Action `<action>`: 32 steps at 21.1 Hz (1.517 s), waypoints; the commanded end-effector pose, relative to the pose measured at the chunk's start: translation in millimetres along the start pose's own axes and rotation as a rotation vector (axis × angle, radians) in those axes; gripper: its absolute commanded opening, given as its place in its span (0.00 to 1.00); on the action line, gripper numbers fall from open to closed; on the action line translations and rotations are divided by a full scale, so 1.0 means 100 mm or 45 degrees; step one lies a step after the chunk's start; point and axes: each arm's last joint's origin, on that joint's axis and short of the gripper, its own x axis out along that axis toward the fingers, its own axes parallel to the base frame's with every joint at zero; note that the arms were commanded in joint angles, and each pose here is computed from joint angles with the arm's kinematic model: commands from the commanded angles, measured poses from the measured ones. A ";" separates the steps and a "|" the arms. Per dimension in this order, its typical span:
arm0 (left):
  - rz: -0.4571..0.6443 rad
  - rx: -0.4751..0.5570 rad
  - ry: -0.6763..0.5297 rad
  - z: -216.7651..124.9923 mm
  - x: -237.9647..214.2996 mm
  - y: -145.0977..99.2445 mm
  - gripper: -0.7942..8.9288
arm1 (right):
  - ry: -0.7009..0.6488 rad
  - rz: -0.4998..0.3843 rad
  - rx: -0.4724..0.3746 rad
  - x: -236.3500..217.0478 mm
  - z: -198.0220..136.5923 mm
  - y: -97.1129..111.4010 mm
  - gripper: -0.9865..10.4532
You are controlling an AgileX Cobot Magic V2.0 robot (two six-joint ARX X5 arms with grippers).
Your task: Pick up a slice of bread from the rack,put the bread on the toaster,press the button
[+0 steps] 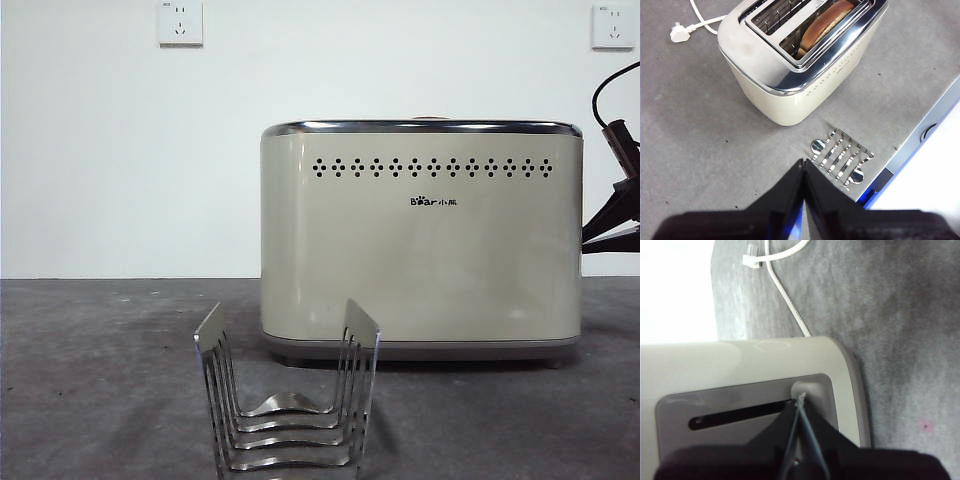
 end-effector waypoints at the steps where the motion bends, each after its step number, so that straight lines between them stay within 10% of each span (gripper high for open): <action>1: 0.002 -0.011 0.002 0.00 0.01 0.01 0.07 | 0.053 -0.114 0.088 0.11 -0.10 -0.20 0.08; 16: 0.002 -0.010 0.002 0.00 0.01 0.01 0.07 | 0.003 -0.077 -0.006 -0.01 -0.01 0.05 0.08; 27: 0.002 -0.009 0.002 0.00 0.01 0.01 0.07 | -0.121 -0.073 -0.258 -0.49 -0.05 0.89 0.08; 32: 0.002 0.013 0.002 0.00 0.01 0.01 0.07 | -0.262 -0.241 -0.432 -0.89 -0.34 1.49 0.08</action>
